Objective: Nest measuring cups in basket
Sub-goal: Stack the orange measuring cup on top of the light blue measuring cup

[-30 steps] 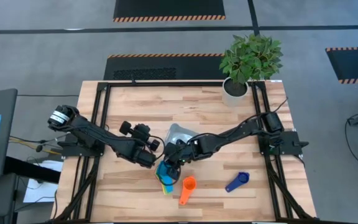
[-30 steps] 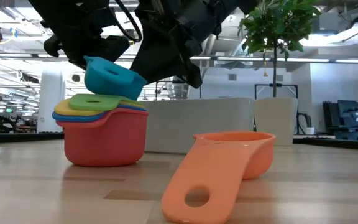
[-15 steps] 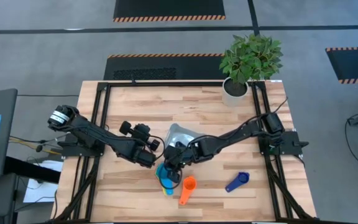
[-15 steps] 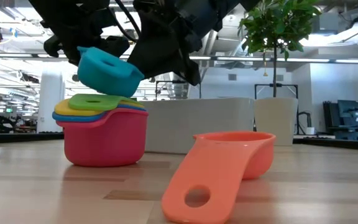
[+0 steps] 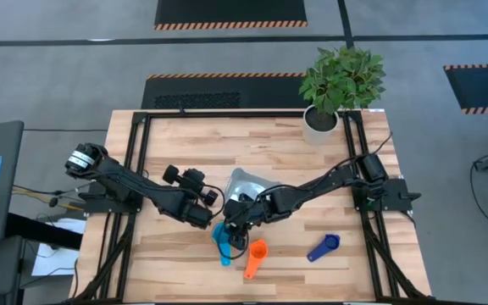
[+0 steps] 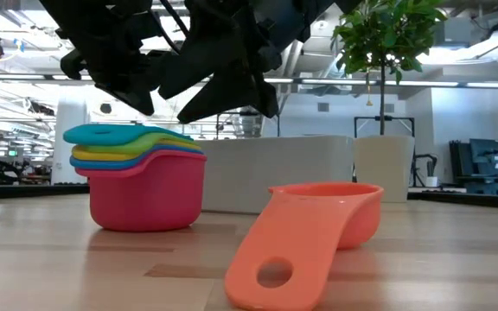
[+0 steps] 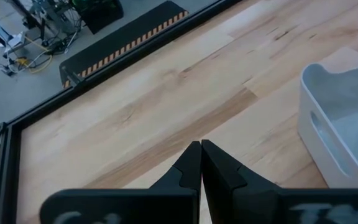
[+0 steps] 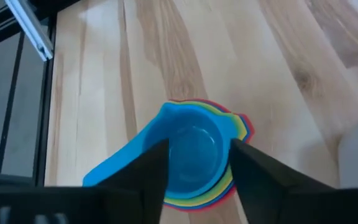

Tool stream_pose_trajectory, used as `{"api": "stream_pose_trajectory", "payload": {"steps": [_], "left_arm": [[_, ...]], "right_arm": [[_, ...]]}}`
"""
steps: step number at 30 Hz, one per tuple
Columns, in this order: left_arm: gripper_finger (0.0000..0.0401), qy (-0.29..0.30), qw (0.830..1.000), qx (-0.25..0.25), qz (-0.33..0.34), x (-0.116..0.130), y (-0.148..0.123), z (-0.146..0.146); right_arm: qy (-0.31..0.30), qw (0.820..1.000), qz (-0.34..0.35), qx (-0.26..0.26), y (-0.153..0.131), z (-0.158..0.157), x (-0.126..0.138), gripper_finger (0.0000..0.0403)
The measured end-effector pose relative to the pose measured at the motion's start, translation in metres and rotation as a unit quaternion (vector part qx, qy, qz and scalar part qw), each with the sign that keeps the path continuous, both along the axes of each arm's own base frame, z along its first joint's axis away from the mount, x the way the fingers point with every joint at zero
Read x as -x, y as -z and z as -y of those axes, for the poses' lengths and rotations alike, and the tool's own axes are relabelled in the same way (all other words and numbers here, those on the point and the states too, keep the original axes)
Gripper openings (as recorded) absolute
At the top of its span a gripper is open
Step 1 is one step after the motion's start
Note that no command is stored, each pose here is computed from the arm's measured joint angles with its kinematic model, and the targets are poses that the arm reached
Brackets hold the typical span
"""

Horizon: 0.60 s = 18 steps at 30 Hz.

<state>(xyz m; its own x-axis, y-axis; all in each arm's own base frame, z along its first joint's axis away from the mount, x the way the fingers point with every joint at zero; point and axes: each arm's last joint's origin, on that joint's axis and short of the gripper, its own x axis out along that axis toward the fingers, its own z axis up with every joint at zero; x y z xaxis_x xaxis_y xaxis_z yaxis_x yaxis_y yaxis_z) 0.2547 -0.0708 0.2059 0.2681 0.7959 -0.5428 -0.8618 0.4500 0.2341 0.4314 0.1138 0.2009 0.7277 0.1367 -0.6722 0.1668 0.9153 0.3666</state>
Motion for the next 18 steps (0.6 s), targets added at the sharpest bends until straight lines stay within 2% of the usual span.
{"api": "stream_pose_trajectory", "payload": {"steps": [5,12,15,18], "left_arm": [[0.0000,0.004,1.000,-0.001,0.000,0.001,0.000,0.002],[0.0000,0.011,1.000,0.005,0.001,-0.001,0.001,0.004],[0.0000,0.035,0.999,0.008,-0.006,-0.004,0.002,0.007],[0.0000,0.053,0.999,0.004,-0.010,-0.005,0.002,0.011]], "right_arm": [[-0.035,0.999,0.000,0.030,-0.008,0.000,0.005,0.0229],[-0.104,0.991,0.006,0.083,-0.037,-0.013,0.037,0.0231],[-0.102,0.991,0.012,0.090,-0.044,-0.012,0.056,0.0225],[-0.074,0.993,0.005,0.089,-0.044,-0.003,0.078,0.0222]]}}
